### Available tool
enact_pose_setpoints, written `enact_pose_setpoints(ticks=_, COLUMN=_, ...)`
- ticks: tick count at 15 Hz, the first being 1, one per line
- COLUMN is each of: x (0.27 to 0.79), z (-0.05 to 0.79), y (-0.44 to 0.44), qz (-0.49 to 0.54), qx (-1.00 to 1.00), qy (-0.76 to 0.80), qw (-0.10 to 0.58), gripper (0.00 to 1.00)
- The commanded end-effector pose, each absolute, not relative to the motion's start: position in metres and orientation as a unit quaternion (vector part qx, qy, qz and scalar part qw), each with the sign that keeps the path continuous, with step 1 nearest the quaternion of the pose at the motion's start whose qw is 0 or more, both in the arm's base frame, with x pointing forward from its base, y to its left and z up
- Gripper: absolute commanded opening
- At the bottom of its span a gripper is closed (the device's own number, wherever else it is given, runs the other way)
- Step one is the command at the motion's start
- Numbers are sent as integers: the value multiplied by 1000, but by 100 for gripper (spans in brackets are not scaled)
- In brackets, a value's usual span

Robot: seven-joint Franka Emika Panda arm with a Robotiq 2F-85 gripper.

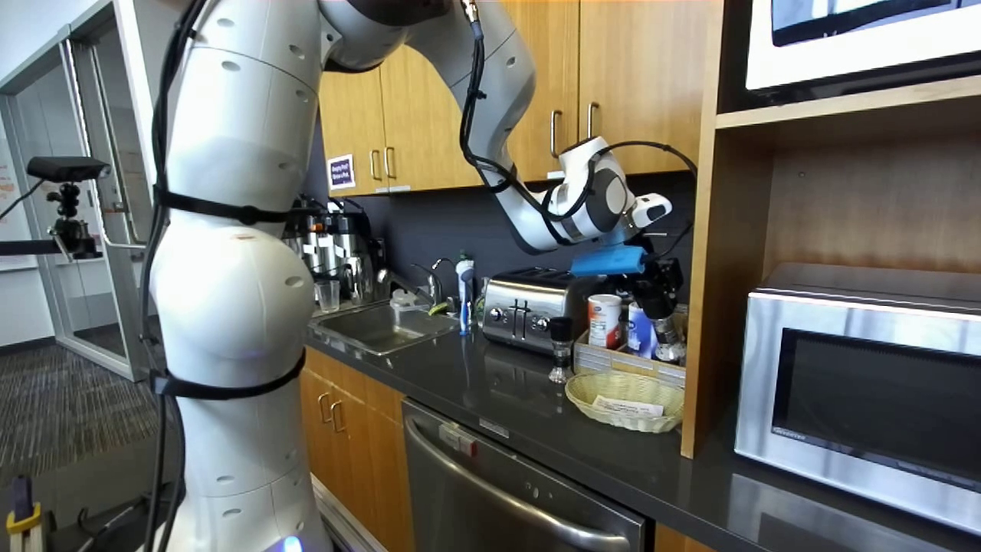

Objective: Put the spice bottle into the box

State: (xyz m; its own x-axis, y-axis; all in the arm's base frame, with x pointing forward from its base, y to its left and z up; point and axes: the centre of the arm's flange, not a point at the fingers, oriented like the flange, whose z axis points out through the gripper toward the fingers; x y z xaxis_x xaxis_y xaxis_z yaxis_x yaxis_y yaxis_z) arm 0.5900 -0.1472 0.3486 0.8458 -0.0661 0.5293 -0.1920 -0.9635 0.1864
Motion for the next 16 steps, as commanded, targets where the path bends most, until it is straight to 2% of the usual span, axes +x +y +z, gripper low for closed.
enact_pose_setpoints(ticks=1, x=599, z=347, y=-152, qz=290, qx=948, qy=-55, qw=121, gripper=40)
enact_pose_setpoints(ticks=10, x=602, z=343, y=-159, qz=302, qx=943, qy=-48, qw=130, gripper=40)
enact_pose_setpoints(ticks=16, x=603, z=365, y=-162, qz=290, qx=940, qy=-41, qw=175, gripper=40)
